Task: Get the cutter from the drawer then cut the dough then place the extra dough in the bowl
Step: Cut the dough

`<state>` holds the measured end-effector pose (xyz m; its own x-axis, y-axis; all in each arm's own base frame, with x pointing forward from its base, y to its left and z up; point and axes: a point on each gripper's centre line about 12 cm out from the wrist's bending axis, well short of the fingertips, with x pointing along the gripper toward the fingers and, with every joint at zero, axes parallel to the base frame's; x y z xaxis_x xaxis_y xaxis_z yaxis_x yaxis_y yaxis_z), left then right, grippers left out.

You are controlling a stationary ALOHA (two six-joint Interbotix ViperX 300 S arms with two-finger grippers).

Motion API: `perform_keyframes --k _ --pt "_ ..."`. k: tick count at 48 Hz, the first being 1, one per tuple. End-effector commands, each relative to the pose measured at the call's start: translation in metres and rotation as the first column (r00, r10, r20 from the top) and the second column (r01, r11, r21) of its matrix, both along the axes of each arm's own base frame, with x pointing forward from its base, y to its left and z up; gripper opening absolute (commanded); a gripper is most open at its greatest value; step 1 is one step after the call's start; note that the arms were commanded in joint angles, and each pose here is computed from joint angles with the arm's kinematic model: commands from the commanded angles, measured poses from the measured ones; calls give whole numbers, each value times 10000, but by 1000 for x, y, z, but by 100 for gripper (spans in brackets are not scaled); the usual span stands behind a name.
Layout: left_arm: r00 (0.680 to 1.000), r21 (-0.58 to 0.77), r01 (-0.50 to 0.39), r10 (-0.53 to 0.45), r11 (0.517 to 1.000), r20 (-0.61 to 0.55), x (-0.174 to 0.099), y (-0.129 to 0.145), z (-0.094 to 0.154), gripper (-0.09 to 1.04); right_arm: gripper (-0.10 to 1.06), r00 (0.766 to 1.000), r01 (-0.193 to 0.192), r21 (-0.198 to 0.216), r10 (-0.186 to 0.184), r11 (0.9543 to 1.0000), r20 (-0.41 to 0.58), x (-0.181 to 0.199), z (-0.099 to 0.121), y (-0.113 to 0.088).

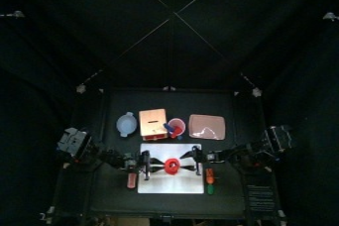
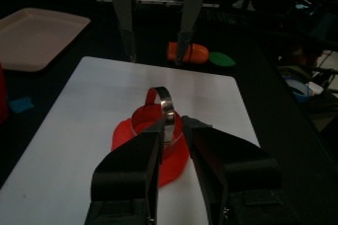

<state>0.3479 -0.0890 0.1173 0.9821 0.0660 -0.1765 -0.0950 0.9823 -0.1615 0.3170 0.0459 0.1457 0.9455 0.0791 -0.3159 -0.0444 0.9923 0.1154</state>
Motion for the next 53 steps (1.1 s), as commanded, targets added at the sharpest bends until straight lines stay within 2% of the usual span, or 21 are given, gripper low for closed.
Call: perform_keyframes --k 1,7,25,46,53 --pt "9993 -100 -198 201 9998 314 8 -10 7 81 85 9993 25 76 -27 10000 361 4 9 1" --pt "9988 144 -466 464 9988 153 16 -12 0 86 85 9996 50 79 -53 10000 282 6 6 1" --pt "9886 475 -1461 1476 9881 -287 27 -7 -16 85 84 10000 21 10 -21 10000 -95 16 -8 3" --pt "9935 572 -1069 1089 9926 -331 35 -15 -18 82 84 9995 23 -37 -25 10000 -305 23 -17 4" --pt "9935 595 -1065 1087 9925 -345 36 -16 -19 81 81 9995 -5 -47 3 10000 -319 23 -17 5"
